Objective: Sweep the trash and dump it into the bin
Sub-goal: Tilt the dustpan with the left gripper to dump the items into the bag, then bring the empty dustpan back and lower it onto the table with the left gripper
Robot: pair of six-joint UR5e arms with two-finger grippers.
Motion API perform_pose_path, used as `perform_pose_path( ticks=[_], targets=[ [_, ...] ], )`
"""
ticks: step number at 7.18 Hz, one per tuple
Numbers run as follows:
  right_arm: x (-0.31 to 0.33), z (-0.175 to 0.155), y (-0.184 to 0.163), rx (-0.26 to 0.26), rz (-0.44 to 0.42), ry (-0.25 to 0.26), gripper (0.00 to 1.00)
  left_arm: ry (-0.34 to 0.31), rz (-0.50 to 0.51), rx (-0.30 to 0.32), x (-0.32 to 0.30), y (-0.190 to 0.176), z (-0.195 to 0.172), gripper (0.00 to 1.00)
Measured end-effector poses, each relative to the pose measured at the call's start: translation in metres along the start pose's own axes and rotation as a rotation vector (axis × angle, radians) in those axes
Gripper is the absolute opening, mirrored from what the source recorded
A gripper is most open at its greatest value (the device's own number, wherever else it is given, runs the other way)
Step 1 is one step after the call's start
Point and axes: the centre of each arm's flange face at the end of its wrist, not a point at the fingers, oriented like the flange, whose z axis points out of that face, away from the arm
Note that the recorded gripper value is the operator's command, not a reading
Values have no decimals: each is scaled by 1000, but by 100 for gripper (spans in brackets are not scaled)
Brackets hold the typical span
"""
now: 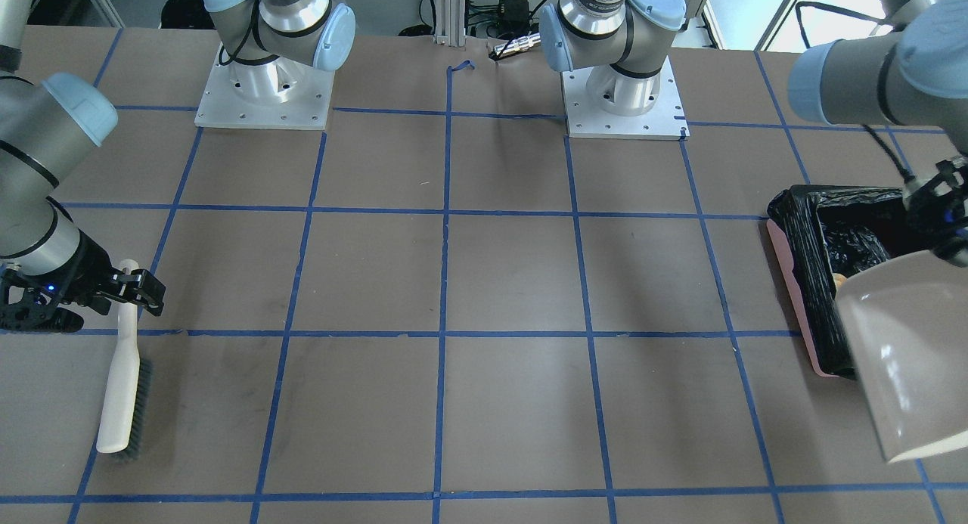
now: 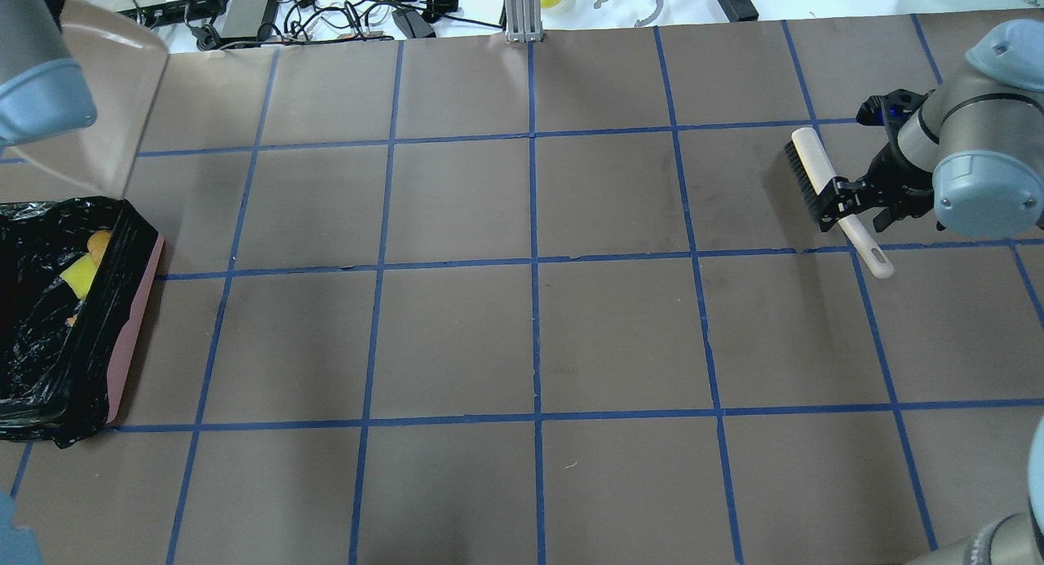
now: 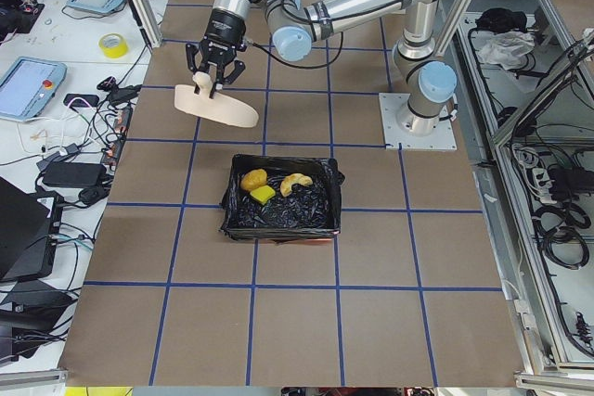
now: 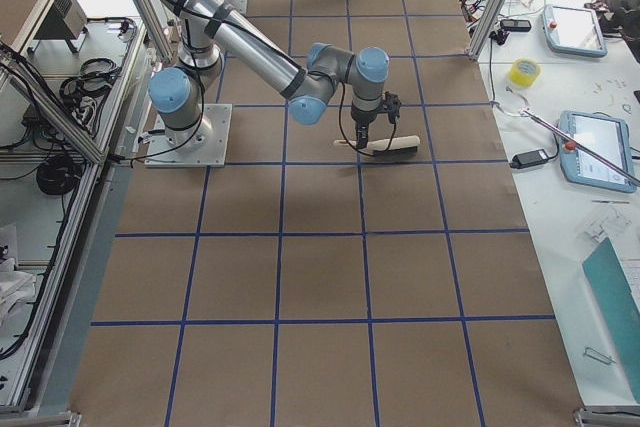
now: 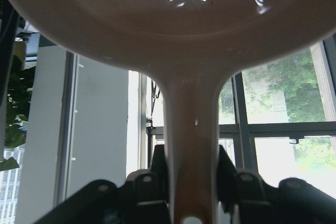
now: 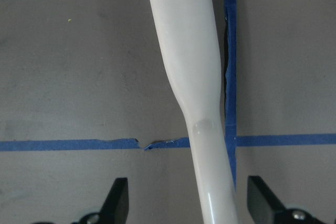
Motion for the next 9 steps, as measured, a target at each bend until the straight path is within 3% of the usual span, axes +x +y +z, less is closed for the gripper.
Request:
perform_pose_path(
  ticks=[1,2,3,4,5,7,9],
  targets=[
    [0,-2,-1,4,0,1,82,-87,-83,118,-14,-27,-8,0],
    [1,-1,-2,1,-2,1,82,-133,-137,277,-24,-55,-7,0],
    [0,1,-1,-6,-4,-1,83,-112,-160,460,-30,-89,4,0],
    [0,3,1,-13,-4,-3,83,-44,-164,626,-31,-125,21,0],
    [-1,6,3,-22,0,-5,83,23,-142,744,-31,-162,44,0],
    [-3,14,9,-41,9,-12,85,131,-64,871,-33,-213,85,0],
    [-4,16,12,-45,27,-16,88,222,-19,914,-38,-235,108,0]
  ],
)
